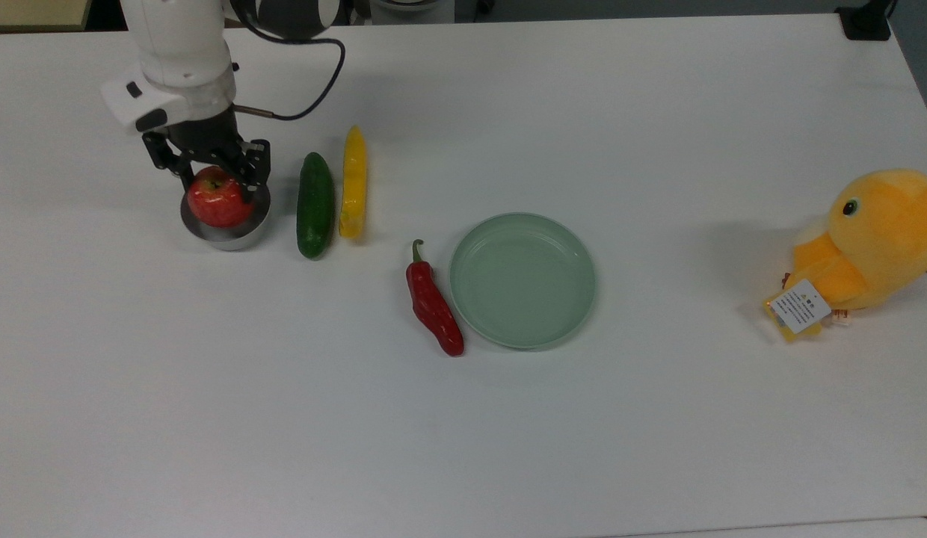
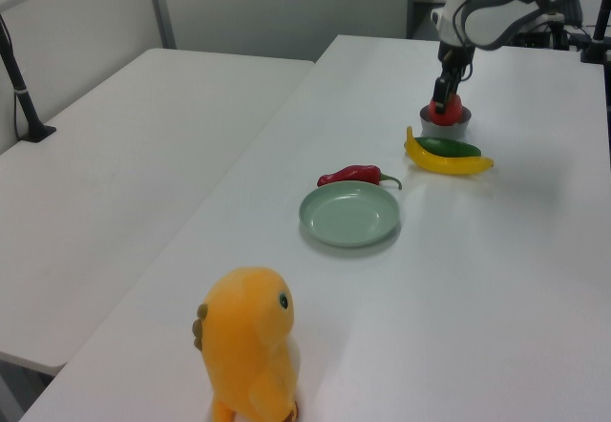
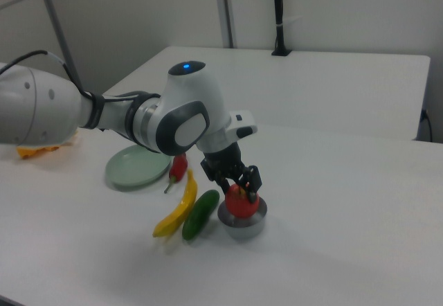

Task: Red apple placed in the center of the desktop
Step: 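Lift the red apple up out of the grey bowl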

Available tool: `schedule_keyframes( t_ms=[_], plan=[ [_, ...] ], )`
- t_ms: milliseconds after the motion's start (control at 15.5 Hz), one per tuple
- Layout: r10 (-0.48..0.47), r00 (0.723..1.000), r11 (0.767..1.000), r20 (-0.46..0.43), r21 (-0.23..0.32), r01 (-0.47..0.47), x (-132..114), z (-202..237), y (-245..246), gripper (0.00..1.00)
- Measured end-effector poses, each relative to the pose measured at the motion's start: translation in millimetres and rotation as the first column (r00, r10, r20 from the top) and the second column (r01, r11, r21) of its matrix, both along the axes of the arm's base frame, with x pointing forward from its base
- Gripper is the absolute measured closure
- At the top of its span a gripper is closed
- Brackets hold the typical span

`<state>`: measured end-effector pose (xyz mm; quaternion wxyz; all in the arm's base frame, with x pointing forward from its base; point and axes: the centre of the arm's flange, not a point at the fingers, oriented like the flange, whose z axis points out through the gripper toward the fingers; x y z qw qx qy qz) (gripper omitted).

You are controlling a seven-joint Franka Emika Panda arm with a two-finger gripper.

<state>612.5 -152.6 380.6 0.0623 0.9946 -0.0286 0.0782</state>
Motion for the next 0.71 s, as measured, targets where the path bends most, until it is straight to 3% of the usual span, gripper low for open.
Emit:
schedule_keyframes(
  t_ms=[323, 711],
  plan=[
    [-0.022, 0.996, 1.000, 0.087, 0.021, 0.020, -6.6, 54.2, -0.7, 0.25],
    [-0.022, 0.999, 0.996, 0.041, 0.090, 0.018, -11.4, 91.4, 73.2, 0.25]
  ],
)
